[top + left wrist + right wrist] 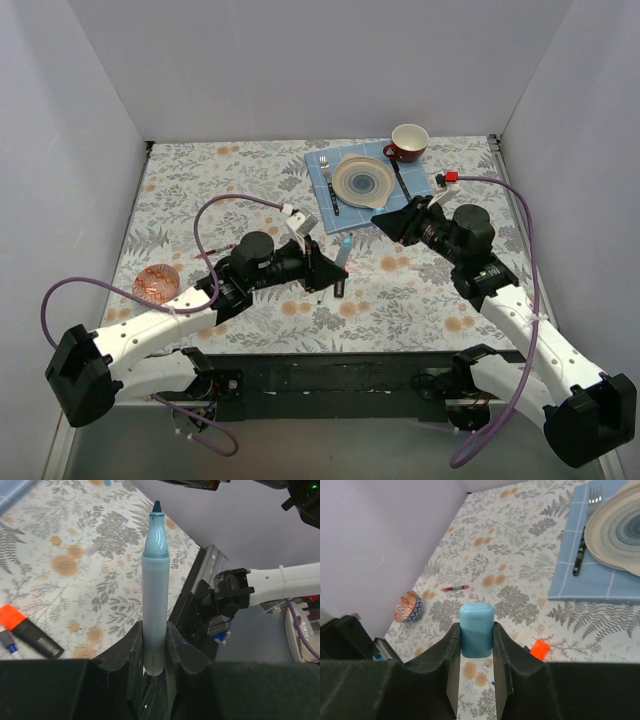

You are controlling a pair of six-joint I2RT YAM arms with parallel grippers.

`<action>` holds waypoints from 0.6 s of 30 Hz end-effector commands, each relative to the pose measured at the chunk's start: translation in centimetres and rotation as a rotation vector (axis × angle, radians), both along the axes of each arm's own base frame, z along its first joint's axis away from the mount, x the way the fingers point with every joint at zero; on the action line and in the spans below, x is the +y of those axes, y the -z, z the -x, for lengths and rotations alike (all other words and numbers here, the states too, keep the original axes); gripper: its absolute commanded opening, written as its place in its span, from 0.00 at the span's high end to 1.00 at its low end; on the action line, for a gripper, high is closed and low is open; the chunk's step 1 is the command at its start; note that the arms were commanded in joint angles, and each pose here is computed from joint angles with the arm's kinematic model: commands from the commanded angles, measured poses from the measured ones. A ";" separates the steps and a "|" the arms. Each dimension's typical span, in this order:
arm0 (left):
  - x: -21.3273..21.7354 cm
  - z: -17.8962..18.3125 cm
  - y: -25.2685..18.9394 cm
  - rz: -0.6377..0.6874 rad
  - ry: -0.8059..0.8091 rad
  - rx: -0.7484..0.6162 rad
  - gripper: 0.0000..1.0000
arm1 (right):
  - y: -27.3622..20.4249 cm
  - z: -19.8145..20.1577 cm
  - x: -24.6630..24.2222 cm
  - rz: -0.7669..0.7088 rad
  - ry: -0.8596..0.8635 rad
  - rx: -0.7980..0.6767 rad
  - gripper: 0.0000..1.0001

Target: Insert the pens into the pen caps

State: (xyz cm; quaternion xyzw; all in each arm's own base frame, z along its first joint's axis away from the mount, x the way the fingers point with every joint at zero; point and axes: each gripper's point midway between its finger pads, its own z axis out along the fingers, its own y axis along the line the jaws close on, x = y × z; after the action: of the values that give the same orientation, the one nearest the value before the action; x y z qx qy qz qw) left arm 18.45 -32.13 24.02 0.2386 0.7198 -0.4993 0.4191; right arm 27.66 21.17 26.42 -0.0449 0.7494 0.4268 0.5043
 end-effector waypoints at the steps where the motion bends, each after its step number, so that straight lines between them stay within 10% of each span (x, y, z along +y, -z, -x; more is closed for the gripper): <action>1: -2.6 0.8 -1.9 0.097 0.033 0.005 1.00 | -5.2 0.7 1.1 -0.129 -0.013 -0.120 0.99; 18: -4.7 -0.4 -2.1 0.076 0.001 -0.005 1.00 | -6.9 3.2 1.2 -0.184 -0.025 -0.154 0.99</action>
State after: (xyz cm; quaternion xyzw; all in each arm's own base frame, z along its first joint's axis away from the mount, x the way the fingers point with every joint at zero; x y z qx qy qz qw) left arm 18.29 -36.45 23.50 0.2297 0.7193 -0.5178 0.4022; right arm 24.90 22.31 32.18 -0.0383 0.6833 0.4853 0.5442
